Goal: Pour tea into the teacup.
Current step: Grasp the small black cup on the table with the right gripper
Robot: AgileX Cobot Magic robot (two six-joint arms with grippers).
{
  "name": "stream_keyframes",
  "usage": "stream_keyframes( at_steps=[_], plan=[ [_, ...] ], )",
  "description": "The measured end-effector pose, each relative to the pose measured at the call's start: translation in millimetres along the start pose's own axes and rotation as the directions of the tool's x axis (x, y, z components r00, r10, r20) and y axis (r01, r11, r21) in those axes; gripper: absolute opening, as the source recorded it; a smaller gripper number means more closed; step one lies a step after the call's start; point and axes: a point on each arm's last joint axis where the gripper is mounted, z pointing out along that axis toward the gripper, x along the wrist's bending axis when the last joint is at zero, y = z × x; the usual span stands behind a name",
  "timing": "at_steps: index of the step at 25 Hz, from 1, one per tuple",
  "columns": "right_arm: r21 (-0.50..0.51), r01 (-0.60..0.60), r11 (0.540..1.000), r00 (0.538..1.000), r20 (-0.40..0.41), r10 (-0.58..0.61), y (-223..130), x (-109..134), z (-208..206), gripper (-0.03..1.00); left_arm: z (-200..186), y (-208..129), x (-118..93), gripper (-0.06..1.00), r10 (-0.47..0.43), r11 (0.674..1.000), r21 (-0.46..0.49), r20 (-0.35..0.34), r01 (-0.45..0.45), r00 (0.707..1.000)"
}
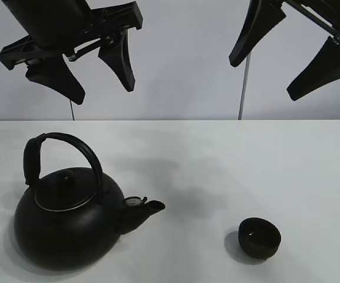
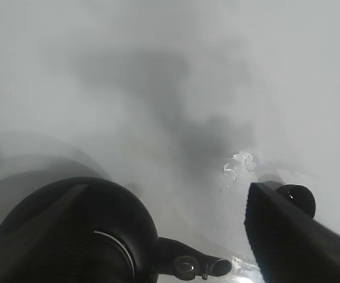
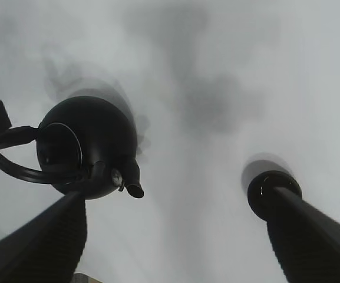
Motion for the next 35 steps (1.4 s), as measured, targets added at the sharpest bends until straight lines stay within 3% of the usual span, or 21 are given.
stream_keyframes(
  at_steps=[9,15,22,30,35],
  plan=[
    [0.012,0.051,0.999,0.999,0.001,-0.051,-1.1,-0.1,0.0,0.58,0.0,0.0,0.0,0.52,0.0,1.0,0.0,0.0,0.0,1.0],
    [0.117,0.21,0.971,0.978,-0.016,-0.21,-10.7,-0.8,-0.6,0.57,0.0,0.0,0.0,0.52,0.0,1.0,0.0,0.0,0.0,1.0],
    [0.236,0.262,0.936,0.96,0.03,-0.277,-17.2,-5.8,10.0,0.57,0.0,0.0,0.0,0.52,0.0,1.0,0.0,0.0,0.0,1.0],
    [0.351,0.427,0.834,0.861,0.125,-0.494,-36.0,26.1,43.5,0.57,0.0,0.3,-0.1,0.52,0.0,1.0,-0.003,0.001,0.0,1.0],
    [0.416,0.455,0.787,0.817,0.157,-0.555,-41.0,29.5,62.9,0.57,0.0,0.4,-0.1,0.52,0.0,1.0,-0.004,0.001,0.0,1.0]
  ],
)
